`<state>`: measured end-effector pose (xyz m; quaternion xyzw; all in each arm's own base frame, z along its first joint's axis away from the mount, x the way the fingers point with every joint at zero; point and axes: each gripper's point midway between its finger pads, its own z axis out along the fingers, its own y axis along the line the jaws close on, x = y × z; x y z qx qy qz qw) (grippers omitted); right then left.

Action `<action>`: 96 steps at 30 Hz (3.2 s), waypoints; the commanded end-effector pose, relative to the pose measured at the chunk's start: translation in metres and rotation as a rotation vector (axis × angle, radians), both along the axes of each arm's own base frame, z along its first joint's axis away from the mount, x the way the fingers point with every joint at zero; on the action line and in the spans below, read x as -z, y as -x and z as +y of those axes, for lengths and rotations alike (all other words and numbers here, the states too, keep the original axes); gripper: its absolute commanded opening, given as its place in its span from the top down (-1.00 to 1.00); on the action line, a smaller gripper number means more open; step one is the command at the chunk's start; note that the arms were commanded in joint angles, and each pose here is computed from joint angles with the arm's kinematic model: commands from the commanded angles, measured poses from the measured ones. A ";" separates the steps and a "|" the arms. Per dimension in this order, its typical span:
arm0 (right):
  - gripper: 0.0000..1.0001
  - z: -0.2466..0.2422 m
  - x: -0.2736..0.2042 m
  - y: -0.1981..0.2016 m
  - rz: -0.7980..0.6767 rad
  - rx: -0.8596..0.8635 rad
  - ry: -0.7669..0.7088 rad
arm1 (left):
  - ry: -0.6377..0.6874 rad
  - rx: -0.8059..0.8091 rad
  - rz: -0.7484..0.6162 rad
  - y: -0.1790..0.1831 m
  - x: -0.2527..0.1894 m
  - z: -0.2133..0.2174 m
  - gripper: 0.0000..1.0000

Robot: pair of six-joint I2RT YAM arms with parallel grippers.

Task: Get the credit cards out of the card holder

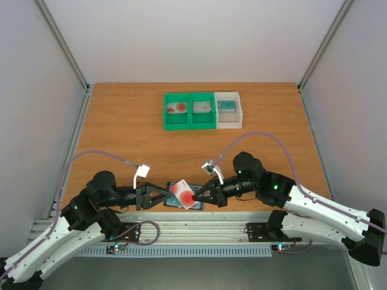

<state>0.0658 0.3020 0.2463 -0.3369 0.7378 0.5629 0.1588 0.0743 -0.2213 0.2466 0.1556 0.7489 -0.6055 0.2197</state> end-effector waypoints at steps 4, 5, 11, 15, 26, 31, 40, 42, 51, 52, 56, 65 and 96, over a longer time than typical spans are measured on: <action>0.98 -0.009 -0.015 0.029 -0.012 -0.160 -0.036 | -0.026 0.120 -0.043 0.017 -0.005 -0.003 0.18; 0.98 -0.010 -0.016 0.031 -0.007 -0.167 -0.038 | -0.018 0.135 -0.040 0.019 -0.007 -0.005 0.19; 0.98 -0.011 -0.016 0.035 0.014 -0.191 -0.042 | -0.033 0.161 -0.027 0.019 -0.001 -0.009 0.11; 0.98 -0.009 -0.013 0.036 0.029 -0.204 -0.032 | -0.008 0.181 -0.018 0.020 -0.003 -0.012 0.19; 0.98 -0.005 -0.005 0.034 0.054 -0.208 -0.004 | 0.002 0.192 0.003 0.017 0.001 -0.019 0.84; 0.96 -0.004 -0.005 0.032 0.049 -0.192 -0.001 | -0.013 0.175 -0.002 0.014 0.005 -0.018 0.99; 0.02 -0.012 0.000 0.017 0.016 -0.060 0.032 | -0.061 0.043 -0.034 -0.007 0.013 -0.013 0.99; -0.21 -0.016 0.003 0.003 -0.011 0.034 0.062 | -0.113 -0.048 -0.038 -0.020 0.022 -0.006 0.99; -0.97 -0.026 0.004 -0.019 -0.057 0.198 0.061 | -0.287 -0.401 -0.097 -0.078 0.036 0.024 0.99; -0.97 -0.027 0.004 -0.021 -0.059 0.211 0.058 | -0.299 -0.431 -0.106 -0.084 0.035 0.026 0.99; -0.97 -0.029 0.002 -0.024 -0.064 0.237 0.042 | -0.364 -0.545 -0.168 -0.109 0.030 0.034 0.99; -0.97 -0.030 0.003 -0.023 -0.060 0.242 0.032 | -0.451 -0.802 -0.229 -0.176 0.027 0.048 0.99; -0.97 -0.032 0.004 -0.031 -0.061 0.278 0.092 | -0.336 -0.965 -0.143 -0.400 0.051 0.046 0.99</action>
